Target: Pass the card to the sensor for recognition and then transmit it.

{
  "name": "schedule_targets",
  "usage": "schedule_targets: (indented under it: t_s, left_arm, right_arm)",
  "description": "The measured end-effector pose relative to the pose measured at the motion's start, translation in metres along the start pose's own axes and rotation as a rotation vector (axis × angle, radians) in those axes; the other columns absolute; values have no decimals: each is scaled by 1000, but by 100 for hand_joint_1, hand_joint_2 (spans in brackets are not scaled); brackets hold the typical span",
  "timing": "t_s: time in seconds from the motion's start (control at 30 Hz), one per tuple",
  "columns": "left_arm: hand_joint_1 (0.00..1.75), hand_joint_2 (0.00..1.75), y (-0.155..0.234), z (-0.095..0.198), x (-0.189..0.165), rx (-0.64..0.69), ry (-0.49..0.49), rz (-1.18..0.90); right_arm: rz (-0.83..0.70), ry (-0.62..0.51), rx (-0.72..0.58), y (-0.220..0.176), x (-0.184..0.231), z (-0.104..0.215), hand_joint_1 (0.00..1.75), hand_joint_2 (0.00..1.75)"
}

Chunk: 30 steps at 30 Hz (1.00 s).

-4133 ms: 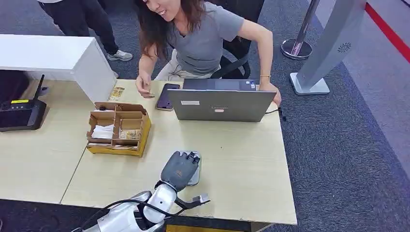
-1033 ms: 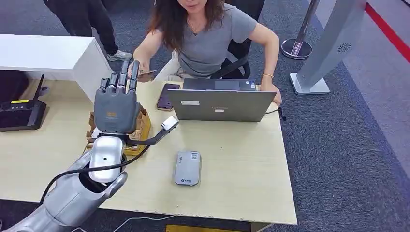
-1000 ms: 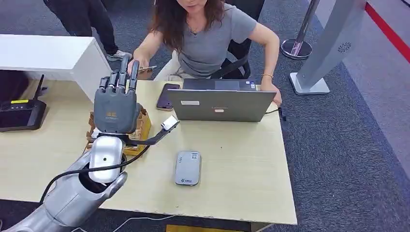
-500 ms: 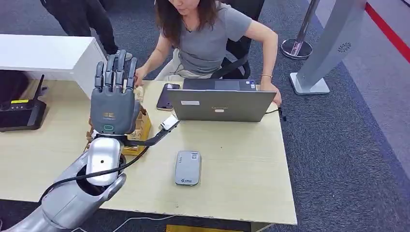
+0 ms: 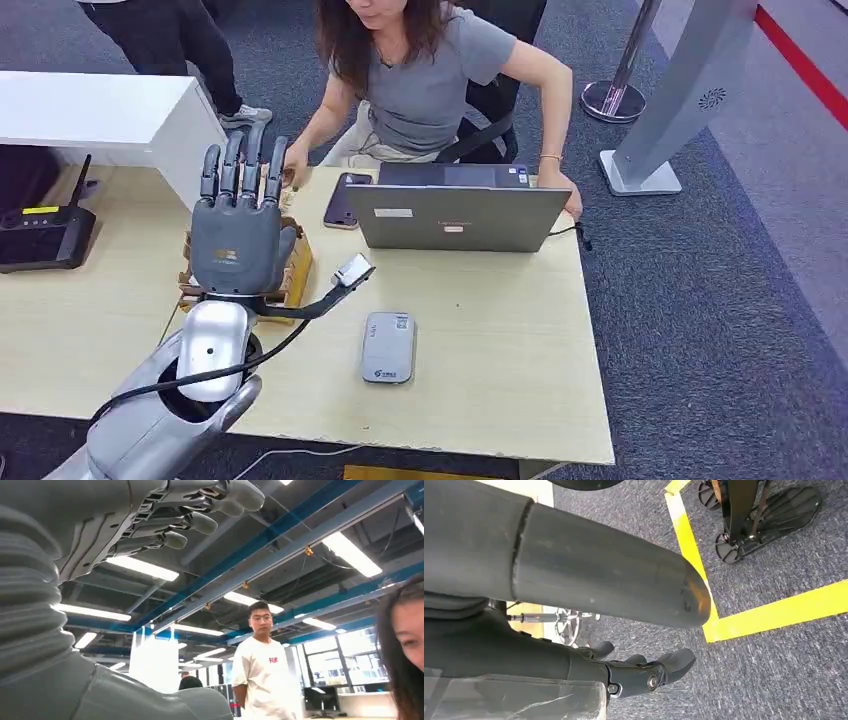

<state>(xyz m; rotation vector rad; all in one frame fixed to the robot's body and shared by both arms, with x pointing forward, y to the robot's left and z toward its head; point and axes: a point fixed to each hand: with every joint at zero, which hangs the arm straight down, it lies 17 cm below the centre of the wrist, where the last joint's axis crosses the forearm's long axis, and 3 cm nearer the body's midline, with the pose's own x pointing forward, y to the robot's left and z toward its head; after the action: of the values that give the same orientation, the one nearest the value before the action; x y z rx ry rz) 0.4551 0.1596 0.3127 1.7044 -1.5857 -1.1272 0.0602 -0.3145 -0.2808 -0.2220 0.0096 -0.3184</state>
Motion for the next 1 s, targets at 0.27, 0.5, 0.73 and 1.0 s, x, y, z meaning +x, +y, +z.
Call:
schedule_targets:
  t_s: [0.27,0.5,0.73,1.0]
  left_arm:
    - [0,175,-24,18,4,-93,-25,4]
    - [0,175,-94,85,21,-317,-192,68]
    - [0,175,-127,115,-3,-419,-175,48]
    - [0,175,-155,147,-32,-527,-137,-42]
  right_arm:
    - [-22,13,-7,0,-2,0,0,0]
    - [-56,15,-2,1,-2,0,0,0]
    - [-66,20,0,1,-3,0,0,0]
    - [-66,28,-3,0,-5,0,0,0]
